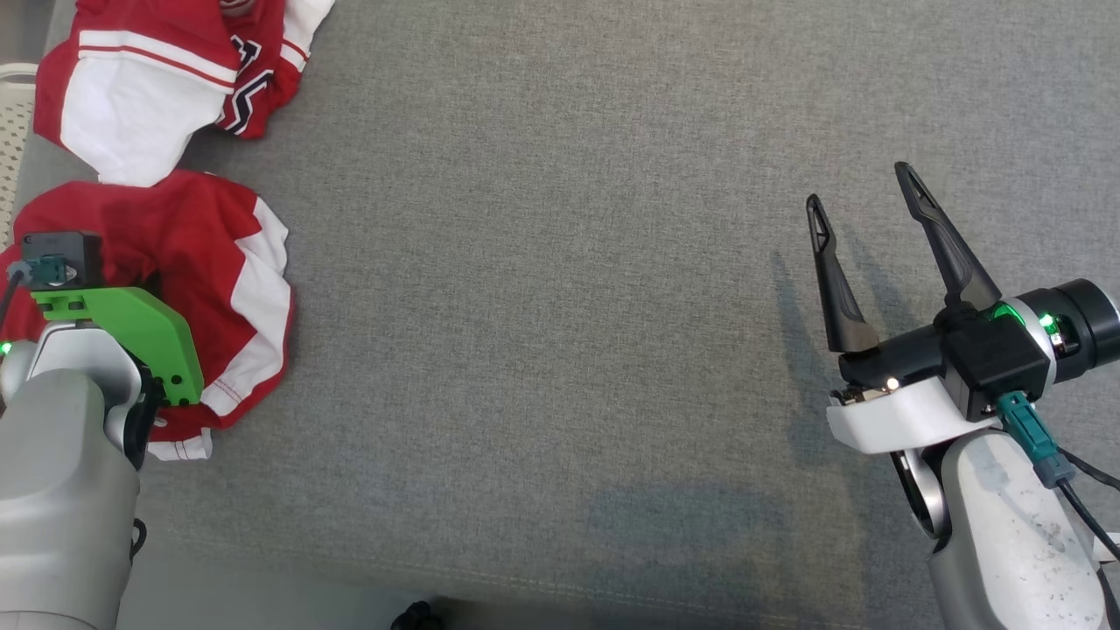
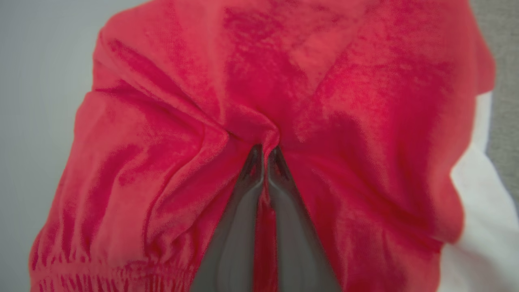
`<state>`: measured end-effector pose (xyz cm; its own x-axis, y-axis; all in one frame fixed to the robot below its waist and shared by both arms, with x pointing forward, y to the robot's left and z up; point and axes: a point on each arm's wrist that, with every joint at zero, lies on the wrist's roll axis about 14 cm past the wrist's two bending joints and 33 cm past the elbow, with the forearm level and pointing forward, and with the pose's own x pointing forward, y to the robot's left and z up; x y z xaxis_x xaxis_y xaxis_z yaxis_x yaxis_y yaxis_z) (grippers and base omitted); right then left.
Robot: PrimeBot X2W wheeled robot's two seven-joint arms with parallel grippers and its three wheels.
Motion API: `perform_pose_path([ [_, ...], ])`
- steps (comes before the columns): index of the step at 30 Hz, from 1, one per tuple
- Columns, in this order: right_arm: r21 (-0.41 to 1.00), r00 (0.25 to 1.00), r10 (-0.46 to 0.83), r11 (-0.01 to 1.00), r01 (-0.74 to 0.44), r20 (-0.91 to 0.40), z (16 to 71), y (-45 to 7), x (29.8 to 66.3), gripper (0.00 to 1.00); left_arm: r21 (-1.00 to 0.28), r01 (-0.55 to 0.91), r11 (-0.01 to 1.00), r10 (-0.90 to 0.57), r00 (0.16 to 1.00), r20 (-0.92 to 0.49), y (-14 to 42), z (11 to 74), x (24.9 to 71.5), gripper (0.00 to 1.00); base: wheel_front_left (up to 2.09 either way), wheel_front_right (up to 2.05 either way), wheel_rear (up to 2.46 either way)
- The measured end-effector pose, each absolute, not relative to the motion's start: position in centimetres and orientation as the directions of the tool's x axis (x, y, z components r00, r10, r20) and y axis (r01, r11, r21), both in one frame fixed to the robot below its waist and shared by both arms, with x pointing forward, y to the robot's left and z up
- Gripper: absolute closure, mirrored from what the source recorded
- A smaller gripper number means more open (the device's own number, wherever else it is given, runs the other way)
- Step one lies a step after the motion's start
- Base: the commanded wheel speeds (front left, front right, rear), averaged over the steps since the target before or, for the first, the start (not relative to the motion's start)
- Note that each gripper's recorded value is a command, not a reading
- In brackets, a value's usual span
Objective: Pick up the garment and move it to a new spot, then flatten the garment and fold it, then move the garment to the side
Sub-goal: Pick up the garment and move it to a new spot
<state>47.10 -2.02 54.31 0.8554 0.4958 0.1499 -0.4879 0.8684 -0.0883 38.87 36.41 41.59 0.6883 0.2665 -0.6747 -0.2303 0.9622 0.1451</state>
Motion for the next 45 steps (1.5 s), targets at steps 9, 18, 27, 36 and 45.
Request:
perform_pose_path([
  [9,-0.078,0.847,0.499,0.866,-0.494,0.185,56.2,-1.3,46.6,0.00,0.210,-0.190,0.959,0.281,0.732,-0.621,37.7,44.7,39.3,1.00,0.00,0.00,0.00],
  [18,-0.067,0.844,0.488,0.871,-0.486,0.222,58.7,-1.3,45.2,0.00,0.284,-0.132,0.950,0.265,0.821,-0.505,38.6,51.0,40.4,1.00,0.00,0.00,0.00],
  [27,-0.052,0.865,0.432,0.899,-0.434,0.255,61.2,-3.7,42.9,0.00,0.330,-0.030,0.943,0.152,0.925,-0.348,35.6,59.2,42.5,1.00,0.00,0.00,0.00],
  [36,-0.052,0.895,0.328,0.943,-0.328,0.303,63.7,-8.2,41.0,0.00,0.334,0.146,0.931,-0.085,0.978,-0.191,26.9,65.8,45.3,1.00,0.00,0.00,0.00],
  [45,-0.071,0.918,0.219,0.976,-0.207,0.331,65.1,-12.8,38.9,0.00,0.277,0.396,0.876,-0.387,0.918,-0.089,13.7,67.9,46.9,1.00,0.00,0.00,0.00],
])
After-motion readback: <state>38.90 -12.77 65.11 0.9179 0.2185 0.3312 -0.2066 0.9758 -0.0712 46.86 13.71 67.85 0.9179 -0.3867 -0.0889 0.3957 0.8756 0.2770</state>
